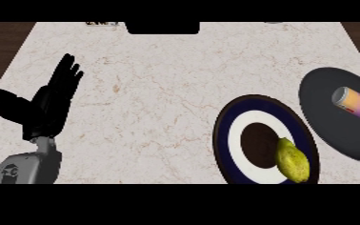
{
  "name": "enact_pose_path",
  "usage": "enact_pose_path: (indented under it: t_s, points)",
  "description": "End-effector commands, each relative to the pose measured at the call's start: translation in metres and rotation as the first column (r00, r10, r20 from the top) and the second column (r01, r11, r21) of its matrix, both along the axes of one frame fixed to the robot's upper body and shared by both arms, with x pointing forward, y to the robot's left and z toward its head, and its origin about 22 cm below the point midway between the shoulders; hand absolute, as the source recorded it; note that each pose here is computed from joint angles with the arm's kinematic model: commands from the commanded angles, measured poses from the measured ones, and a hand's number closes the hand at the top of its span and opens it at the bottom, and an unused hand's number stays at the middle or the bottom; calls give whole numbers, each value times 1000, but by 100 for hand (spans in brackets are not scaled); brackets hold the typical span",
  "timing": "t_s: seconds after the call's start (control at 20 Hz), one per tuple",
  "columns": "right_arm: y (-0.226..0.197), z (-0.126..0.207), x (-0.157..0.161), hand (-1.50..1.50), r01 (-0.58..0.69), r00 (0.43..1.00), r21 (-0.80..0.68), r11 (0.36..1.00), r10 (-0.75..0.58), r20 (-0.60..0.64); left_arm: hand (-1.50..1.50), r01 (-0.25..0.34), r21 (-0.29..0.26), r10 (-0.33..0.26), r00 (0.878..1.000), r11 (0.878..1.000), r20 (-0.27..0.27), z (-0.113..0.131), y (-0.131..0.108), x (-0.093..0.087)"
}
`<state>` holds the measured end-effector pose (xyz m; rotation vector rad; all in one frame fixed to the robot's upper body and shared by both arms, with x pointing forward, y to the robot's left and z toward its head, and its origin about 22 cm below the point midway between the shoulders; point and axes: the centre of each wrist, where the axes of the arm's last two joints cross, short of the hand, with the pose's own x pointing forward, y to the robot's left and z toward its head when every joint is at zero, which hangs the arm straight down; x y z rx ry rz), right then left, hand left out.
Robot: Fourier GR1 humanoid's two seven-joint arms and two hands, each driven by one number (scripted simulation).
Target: Pick the can from the plate and place it in the pan
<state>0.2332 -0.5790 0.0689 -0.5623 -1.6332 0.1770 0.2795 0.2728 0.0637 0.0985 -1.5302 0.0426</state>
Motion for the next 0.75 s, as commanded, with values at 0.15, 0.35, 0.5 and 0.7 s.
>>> enact_pose_path:
  t_s: [0.15, 0.35, 0.5, 0.7]
  points:
    - [-37, 19, -56, -150, -156, 986, 196, 968, 142, 86, 0, -13, 5, 13, 1000, 1000, -3, -2, 10, -5]
    - [-42, 14, -75, -150, -155, 985, 188, 970, 137, 105, 0, -16, -11, 16, 1000, 1000, 6, 0, -3, -4]
    - [-45, 14, -85, -150, -140, 989, 159, 977, 129, 75, 0, -8, -7, 7, 1000, 1000, -3, -7, 8, -16]
    - [-52, 28, -91, -150, -148, 987, 143, 979, 138, 78, 0, -19, -1, 19, 1000, 1000, -17, -3, 8, -7]
